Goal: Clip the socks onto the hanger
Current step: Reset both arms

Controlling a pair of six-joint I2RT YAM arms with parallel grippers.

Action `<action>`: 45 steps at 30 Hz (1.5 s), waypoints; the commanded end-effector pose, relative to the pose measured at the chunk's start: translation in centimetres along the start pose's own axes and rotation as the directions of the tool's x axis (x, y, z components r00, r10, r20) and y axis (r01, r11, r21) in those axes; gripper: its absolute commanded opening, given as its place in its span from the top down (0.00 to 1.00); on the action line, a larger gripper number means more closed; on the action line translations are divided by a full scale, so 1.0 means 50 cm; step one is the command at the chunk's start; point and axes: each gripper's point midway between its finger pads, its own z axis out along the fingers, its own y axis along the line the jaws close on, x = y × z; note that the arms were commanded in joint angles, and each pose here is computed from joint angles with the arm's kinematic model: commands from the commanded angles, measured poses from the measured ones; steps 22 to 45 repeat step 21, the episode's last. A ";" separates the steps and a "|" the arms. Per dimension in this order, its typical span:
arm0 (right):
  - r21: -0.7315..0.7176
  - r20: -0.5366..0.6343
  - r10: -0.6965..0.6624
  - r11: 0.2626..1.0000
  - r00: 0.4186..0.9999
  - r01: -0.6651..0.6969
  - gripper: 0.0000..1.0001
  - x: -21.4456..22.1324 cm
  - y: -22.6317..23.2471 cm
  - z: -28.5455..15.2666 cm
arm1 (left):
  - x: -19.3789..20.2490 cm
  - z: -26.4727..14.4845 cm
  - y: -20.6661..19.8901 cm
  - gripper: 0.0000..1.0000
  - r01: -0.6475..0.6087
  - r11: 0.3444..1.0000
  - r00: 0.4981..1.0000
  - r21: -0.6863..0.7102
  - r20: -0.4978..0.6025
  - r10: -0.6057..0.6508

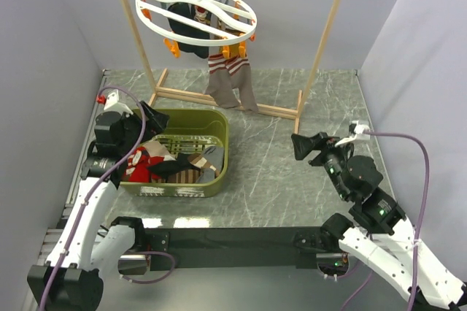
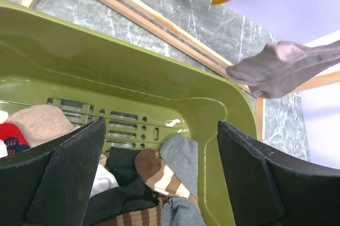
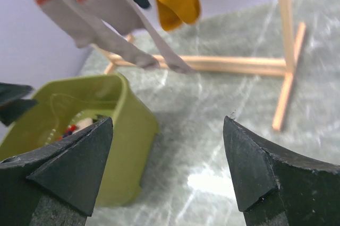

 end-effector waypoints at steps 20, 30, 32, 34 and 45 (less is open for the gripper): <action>0.073 -0.026 0.026 0.997 0.999 -0.024 0.12 0.022 -0.027 0.002 | -0.020 -0.058 -0.030 0.07 -0.036 0.995 0.993 0.097 0.111 0.025; 0.070 -0.026 0.025 0.997 0.999 -0.023 0.12 0.021 -0.026 0.001 | -0.021 -0.058 -0.030 0.07 -0.032 0.995 0.993 0.096 0.114 0.021; 0.070 -0.026 0.025 0.997 0.999 -0.023 0.12 0.021 -0.026 0.001 | -0.021 -0.058 -0.030 0.07 -0.032 0.995 0.993 0.096 0.114 0.021; 0.070 -0.026 0.025 0.997 0.999 -0.023 0.12 0.021 -0.026 0.001 | -0.021 -0.058 -0.030 0.07 -0.032 0.995 0.993 0.096 0.114 0.021; 0.070 -0.026 0.025 0.997 0.999 -0.023 0.12 0.021 -0.026 0.001 | -0.021 -0.058 -0.030 0.07 -0.032 0.995 0.993 0.096 0.114 0.021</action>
